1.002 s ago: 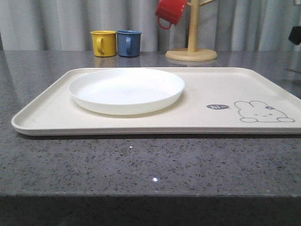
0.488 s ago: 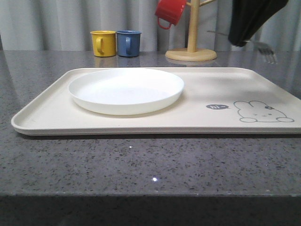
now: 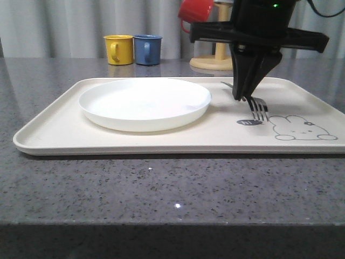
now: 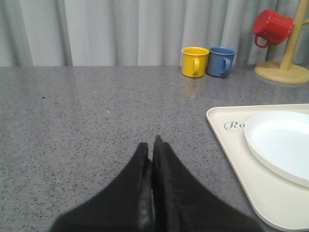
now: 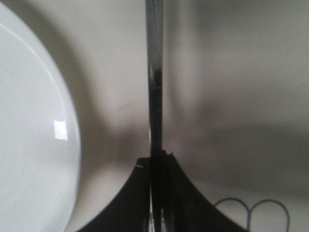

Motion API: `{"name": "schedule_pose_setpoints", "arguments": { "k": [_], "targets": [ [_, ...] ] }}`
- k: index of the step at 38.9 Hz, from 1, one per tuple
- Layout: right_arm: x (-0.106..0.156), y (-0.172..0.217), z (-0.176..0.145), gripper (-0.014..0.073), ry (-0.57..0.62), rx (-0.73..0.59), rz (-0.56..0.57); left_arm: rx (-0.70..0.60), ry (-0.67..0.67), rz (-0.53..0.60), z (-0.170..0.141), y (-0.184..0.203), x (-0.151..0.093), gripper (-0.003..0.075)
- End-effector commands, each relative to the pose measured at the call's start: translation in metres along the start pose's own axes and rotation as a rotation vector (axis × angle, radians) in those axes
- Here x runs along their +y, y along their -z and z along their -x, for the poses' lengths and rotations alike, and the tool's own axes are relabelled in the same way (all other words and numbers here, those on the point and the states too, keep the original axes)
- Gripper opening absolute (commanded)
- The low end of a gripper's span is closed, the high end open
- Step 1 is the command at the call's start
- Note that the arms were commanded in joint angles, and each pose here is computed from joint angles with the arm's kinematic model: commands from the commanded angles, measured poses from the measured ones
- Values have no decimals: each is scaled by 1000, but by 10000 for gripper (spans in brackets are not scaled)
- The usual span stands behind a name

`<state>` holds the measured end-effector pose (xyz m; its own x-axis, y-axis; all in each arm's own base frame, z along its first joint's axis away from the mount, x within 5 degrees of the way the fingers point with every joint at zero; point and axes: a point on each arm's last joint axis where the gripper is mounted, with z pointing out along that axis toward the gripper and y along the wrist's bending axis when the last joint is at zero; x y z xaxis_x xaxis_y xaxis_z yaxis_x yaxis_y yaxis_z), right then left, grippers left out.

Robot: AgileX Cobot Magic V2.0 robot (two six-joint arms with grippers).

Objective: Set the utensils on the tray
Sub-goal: 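Lower the fork onto the tray beside the plate and release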

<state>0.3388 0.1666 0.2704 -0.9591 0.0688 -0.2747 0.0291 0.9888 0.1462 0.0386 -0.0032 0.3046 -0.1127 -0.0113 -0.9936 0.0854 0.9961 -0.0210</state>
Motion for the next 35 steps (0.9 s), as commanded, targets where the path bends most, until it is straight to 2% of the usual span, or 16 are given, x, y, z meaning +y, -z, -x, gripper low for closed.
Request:
{"name": "schedule_pose_setpoints", "arguments": {
  "k": [1,8,22,24,35],
  "targets": [
    [4,19,8,-4,-1,-79,43,-97,18,-4,15,2,-1,-18],
    [5,8,8,-4,-5,-54,37,-97,18,-4,15,2,-1,-18],
    [3,17,8,383,5,-78,30,-97,18,-4,15,2,-1,-18],
    [2,23,9,414,15,-92,16,-97,18,-4,15,2,-1,-18],
    [-13,84,12,424,35,-178,-59,-97,18,-4,15,2,-1,-18]
  ]
}}
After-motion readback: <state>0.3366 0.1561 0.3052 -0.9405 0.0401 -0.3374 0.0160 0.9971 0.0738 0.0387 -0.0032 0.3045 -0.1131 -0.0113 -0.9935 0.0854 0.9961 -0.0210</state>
